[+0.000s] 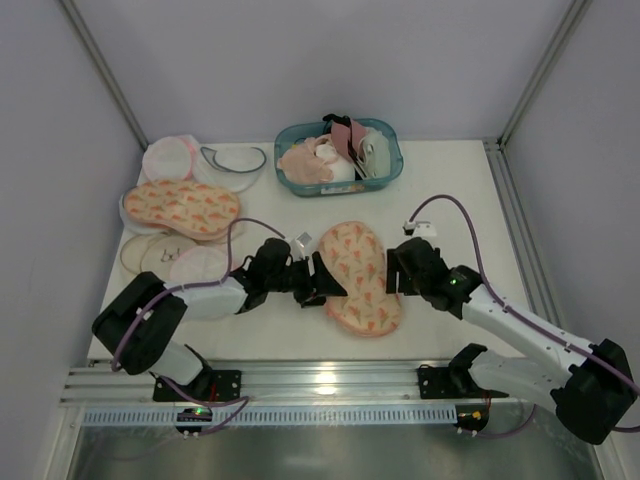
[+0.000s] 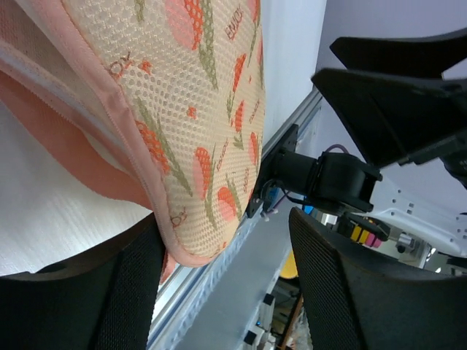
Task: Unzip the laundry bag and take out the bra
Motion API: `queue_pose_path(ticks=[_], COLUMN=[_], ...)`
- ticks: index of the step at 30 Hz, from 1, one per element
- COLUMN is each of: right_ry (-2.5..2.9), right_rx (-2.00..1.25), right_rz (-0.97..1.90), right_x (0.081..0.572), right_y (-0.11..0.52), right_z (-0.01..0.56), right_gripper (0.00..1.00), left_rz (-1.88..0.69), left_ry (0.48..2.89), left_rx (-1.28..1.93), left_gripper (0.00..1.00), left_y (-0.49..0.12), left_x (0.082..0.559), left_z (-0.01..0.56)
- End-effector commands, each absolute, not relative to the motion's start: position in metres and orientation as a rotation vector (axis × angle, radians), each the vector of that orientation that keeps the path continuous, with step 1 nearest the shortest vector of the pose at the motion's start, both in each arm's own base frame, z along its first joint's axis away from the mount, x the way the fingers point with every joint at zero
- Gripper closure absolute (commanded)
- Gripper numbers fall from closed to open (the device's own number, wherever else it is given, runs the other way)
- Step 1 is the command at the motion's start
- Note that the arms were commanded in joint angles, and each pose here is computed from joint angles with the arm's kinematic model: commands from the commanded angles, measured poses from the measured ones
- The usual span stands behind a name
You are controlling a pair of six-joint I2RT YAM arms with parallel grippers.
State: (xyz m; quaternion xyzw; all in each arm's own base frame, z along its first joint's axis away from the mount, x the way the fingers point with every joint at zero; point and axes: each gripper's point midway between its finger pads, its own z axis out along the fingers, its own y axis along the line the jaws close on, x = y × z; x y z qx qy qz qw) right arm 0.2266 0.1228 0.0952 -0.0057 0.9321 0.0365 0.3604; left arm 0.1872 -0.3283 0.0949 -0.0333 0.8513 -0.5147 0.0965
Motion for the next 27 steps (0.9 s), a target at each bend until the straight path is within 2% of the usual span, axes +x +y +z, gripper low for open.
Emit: queue_pose_path(ticks=[1,2,7,11,17,23,27], right_ry=[2.333,2.315,2.272,2.274,2.304,2.343,2.364], right_rx=[-0.123,-0.156,-0.295,-0.398,-0.552,-0.651,-0.687], right_rz=[0.325,0.379,0.574,0.58,0.556,0.472,0.316], right_x=[0.226,0.222,0.207,0.2,0.183,0.174,0.177], right_y=[0.158,0.166,0.203,0.226,0.262,0.284,0.286], right_z=[0.124,0.13,0.15,0.151,0.131,0.111,0.101], right_gripper=[0.26,0.26,0.26,0.27,0.28,0.28,0.31], left_rz=[-1.576,-1.571,-1.42,-1.116,-0.894,-0.886,-0.886], left_ry=[2.465,2.463,2.431,2.47,2.364,2.273,2.27], left_rx=[-0.095,-0.103,-0.23,-0.366,-0.532,-0.629,-0.638], left_gripper=[0.31,0.27,0.22,0.19,0.16,0.14,0.13], left_y=[-0.338,-0.338,-0.327,-0.288,-0.236,-0.207,-0.2], left_x=[0.195,0.197,0.217,0.223,0.225,0.212,0.205], left_z=[0.108,0.107,0.103,0.087,0.095,0.109,0.106])
